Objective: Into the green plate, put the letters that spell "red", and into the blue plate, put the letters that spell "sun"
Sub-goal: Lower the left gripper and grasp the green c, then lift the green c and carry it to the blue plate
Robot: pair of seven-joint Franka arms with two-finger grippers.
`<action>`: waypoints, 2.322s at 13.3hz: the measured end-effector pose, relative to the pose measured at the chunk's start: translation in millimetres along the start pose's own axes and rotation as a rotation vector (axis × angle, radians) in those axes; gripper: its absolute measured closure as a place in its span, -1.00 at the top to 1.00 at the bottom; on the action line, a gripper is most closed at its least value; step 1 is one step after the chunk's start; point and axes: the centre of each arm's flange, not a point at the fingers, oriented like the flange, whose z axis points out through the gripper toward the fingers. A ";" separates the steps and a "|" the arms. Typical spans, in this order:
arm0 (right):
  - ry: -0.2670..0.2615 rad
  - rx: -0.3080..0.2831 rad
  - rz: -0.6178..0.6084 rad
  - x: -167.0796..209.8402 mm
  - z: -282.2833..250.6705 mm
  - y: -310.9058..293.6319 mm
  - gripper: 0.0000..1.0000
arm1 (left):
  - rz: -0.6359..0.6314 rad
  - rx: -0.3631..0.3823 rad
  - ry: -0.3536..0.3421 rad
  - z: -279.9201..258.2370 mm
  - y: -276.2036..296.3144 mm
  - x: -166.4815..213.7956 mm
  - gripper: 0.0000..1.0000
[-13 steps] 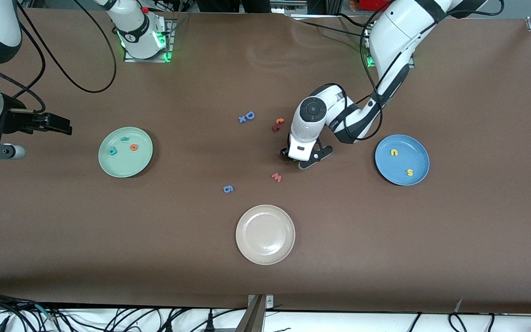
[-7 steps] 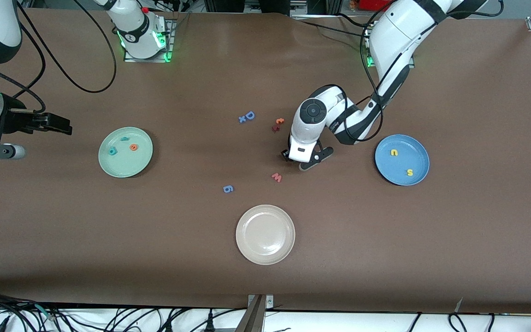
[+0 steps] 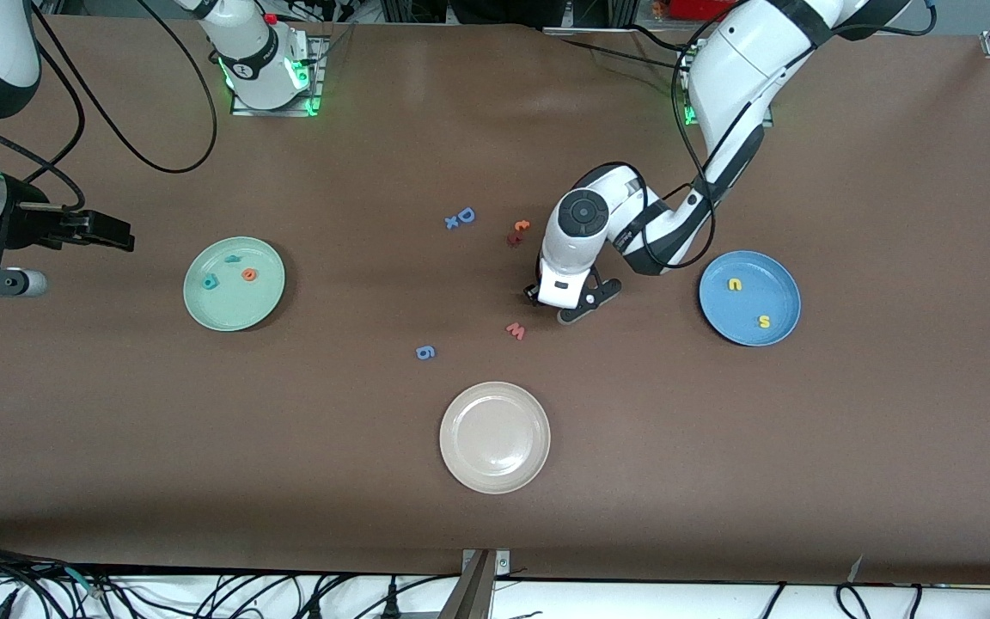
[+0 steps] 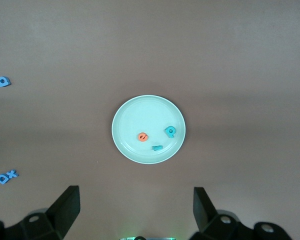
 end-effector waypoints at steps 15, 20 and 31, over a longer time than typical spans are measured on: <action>-0.001 0.000 0.003 0.1 0.2 1.4 1.00 | -0.003 0.004 0.002 -3.2 3.2 2.5 -0.44; -0.001 0.000 0.003 0.1 0.2 1.5 1.00 | -0.003 0.004 0.002 -3.3 3.2 2.5 -0.44; -0.004 0.000 0.003 -0.3 0.6 1.5 1.00 | 0.057 0.174 -0.001 -22.2 3.2 23.1 -0.44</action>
